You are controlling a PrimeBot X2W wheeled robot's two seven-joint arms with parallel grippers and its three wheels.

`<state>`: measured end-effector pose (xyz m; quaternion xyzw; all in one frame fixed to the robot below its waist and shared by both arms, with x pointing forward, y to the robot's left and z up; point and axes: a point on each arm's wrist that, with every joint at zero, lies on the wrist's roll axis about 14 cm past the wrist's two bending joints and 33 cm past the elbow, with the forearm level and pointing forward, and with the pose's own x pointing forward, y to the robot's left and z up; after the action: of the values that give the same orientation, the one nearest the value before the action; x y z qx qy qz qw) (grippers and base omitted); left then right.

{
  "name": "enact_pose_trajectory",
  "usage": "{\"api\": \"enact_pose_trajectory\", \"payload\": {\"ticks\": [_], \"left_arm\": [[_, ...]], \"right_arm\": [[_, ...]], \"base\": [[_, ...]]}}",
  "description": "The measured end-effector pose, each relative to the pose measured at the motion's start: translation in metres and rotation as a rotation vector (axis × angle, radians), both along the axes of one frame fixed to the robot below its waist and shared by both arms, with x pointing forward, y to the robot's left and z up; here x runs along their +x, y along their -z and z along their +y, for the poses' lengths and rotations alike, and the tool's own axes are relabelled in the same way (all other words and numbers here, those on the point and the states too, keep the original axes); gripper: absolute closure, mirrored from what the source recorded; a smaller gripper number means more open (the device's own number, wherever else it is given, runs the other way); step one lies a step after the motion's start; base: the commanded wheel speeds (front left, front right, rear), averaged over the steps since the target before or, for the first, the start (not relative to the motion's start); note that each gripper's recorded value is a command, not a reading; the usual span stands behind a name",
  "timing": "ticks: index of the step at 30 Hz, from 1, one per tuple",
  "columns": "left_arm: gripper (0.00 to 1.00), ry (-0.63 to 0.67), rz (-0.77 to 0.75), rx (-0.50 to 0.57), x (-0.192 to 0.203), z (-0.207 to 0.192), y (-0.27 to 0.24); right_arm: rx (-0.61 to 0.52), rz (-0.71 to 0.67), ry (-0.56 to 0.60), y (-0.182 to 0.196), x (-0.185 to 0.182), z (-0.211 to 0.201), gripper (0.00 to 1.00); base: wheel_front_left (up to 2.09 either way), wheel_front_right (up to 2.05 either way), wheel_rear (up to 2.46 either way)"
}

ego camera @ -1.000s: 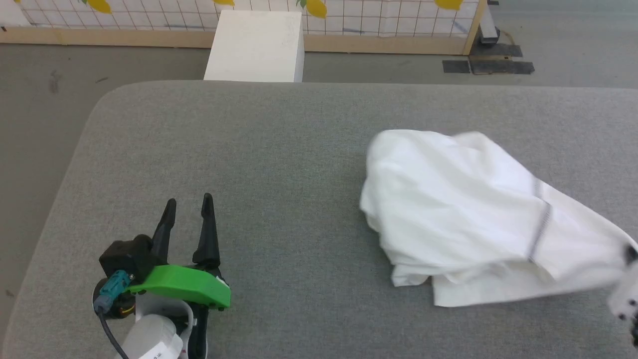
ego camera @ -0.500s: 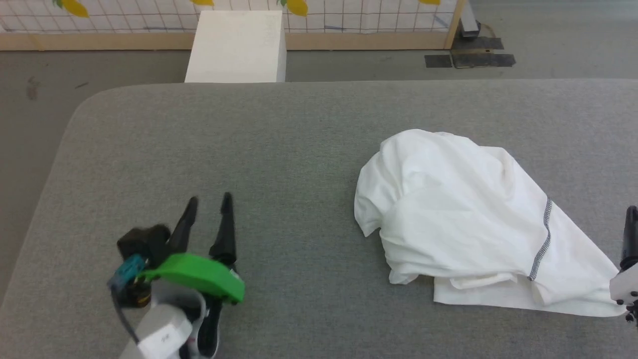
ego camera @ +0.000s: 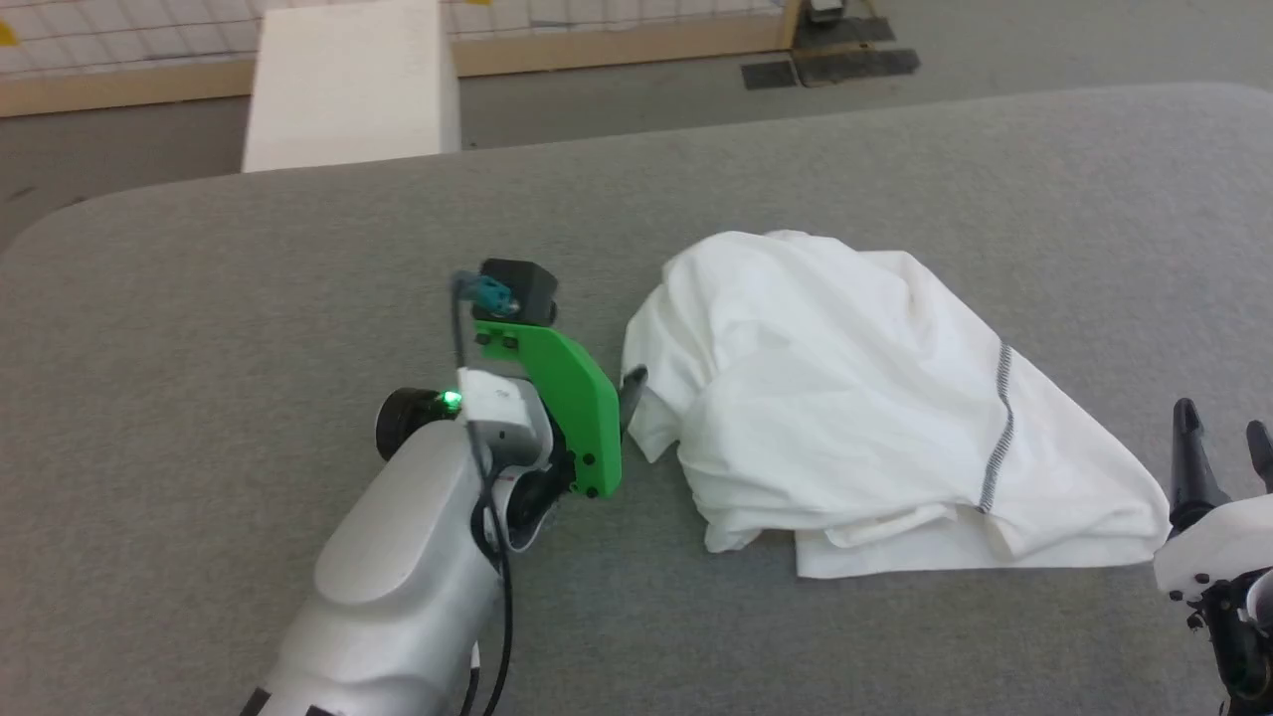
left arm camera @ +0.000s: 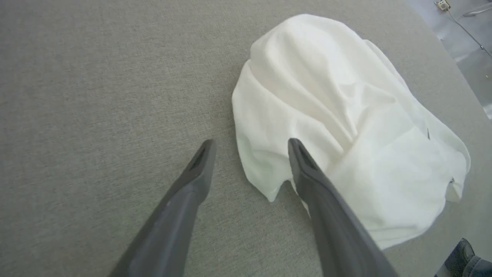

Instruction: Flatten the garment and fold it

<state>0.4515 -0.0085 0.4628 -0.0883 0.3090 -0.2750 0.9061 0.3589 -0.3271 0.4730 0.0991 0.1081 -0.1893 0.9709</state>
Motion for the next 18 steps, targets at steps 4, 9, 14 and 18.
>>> {"api": "enact_pose_trajectory", "payload": {"ticks": [4,9,14,18], "left_arm": [[0.0,0.096,0.124,0.122,-0.012,-0.013,0.035],[0.0,0.156,0.189,0.17,-0.021,-0.024,0.06],[1.0,0.146,0.174,0.135,-0.017,-0.029,0.064],[1.0,0.045,0.084,0.049,0.003,-0.018,0.046]], "right_arm": [[-0.001,0.022,0.039,0.007,-0.012,-0.011,0.0],[-0.004,0.044,0.08,0.015,-0.023,-0.022,0.0],[-0.004,0.066,0.09,0.022,-0.025,-0.025,0.0],[0.001,0.064,0.062,0.024,-0.017,-0.016,0.0]], "base": [[0.0,0.0,0.0],[0.0,0.0,0.0],[0.0,0.0,0.0],[0.0,0.0,0.0]]}}
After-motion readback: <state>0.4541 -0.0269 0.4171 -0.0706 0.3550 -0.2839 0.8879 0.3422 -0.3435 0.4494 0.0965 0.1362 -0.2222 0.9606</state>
